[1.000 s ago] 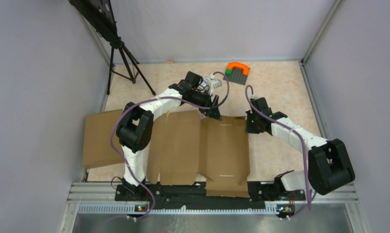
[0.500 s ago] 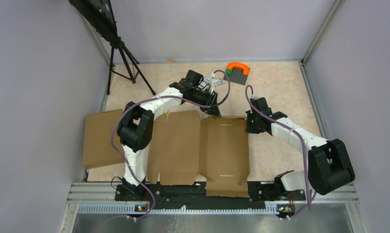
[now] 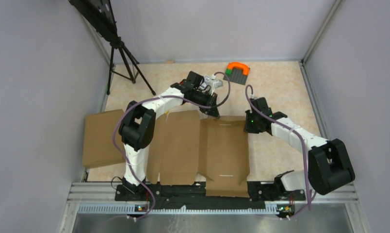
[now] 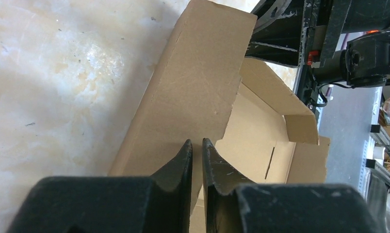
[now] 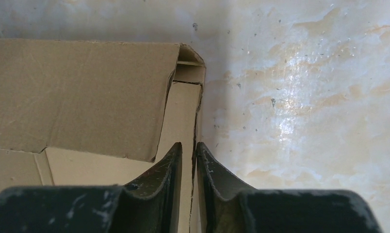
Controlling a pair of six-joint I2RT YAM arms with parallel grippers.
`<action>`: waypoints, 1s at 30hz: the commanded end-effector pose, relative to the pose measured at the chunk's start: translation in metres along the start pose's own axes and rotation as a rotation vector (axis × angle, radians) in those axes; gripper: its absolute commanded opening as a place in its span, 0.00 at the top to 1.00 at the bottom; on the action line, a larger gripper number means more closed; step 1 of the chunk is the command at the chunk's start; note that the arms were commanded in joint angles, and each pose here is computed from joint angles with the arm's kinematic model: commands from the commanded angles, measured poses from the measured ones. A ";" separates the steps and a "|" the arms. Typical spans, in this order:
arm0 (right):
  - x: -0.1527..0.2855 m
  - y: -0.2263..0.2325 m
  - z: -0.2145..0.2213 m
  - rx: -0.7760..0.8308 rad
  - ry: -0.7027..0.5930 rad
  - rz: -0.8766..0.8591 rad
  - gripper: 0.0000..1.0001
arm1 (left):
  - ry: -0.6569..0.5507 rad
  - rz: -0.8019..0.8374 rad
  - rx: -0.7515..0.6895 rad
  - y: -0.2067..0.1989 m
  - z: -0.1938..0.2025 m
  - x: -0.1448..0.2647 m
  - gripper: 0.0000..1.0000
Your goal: Fold the paper box
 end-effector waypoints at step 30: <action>0.029 0.019 -0.021 -0.068 -0.077 -0.203 0.10 | 0.003 -0.078 -0.032 0.012 0.013 -0.014 0.87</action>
Point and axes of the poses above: each gripper's point midway between its finger pads, its own x axis back along the fingers, its own y axis along the line the jaws close on, z = x × y, the point moved 4 cm from there along x, back along the fingers, and after that the axes turned 3 degrees about -x, right-handed, at the moved point
